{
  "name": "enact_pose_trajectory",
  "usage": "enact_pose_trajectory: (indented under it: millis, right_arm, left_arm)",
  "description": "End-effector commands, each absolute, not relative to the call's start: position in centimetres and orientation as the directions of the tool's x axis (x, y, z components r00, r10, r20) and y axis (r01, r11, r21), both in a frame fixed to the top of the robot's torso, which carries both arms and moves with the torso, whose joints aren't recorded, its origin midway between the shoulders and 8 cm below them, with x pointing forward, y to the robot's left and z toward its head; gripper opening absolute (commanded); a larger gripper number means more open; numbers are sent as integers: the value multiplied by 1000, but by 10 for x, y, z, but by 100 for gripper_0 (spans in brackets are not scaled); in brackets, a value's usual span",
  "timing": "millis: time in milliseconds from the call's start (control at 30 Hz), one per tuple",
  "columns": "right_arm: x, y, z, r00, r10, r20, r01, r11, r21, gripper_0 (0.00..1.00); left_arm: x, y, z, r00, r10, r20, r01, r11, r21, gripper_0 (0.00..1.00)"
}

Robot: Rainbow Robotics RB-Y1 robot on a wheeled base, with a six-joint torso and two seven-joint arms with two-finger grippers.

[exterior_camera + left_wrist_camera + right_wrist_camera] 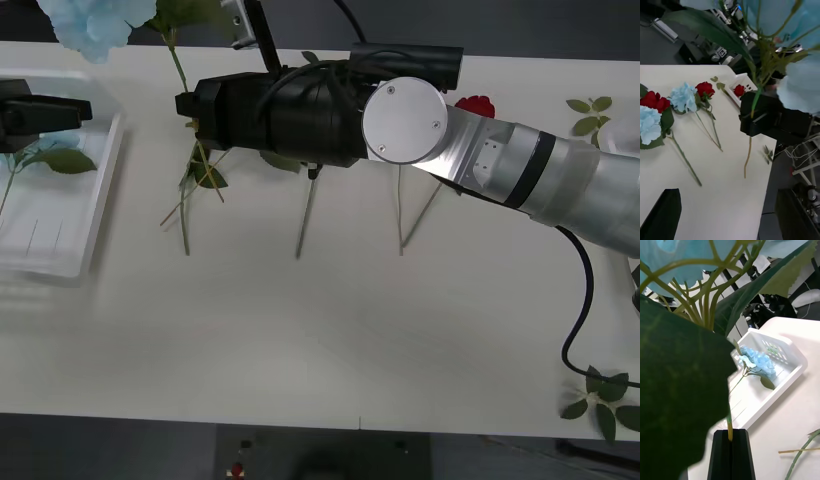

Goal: Put the red flowers into the right box and the blue flowers into the left box

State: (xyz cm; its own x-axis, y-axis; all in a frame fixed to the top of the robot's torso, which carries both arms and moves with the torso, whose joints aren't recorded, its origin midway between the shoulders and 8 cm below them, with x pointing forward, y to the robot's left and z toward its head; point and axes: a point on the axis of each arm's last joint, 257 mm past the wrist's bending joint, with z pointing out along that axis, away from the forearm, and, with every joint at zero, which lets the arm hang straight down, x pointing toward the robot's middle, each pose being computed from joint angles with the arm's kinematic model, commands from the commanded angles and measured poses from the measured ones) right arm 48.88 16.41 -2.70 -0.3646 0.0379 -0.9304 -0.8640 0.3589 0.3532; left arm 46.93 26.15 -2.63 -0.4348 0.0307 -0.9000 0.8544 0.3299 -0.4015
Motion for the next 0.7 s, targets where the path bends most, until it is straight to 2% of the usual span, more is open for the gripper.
enact_pose_trajectory:
  millis: [33,233,700]
  right_arm:
    - [488,168,0,-338,60,-939,-877,342,338,0]
    - [488,168,0,-338,60,-939,-877,342,338,0]
    - [488,168,0,-338,60,-939,-877,342,338,0]
  left_arm:
    - [461,248,-11,-389,11,-921,893,252,-374,72]
    - [460,228,-16,-396,-21,-918,897,203,-392,72]
    - [484,182,-47,-412,13,-911,880,265,-394,72]
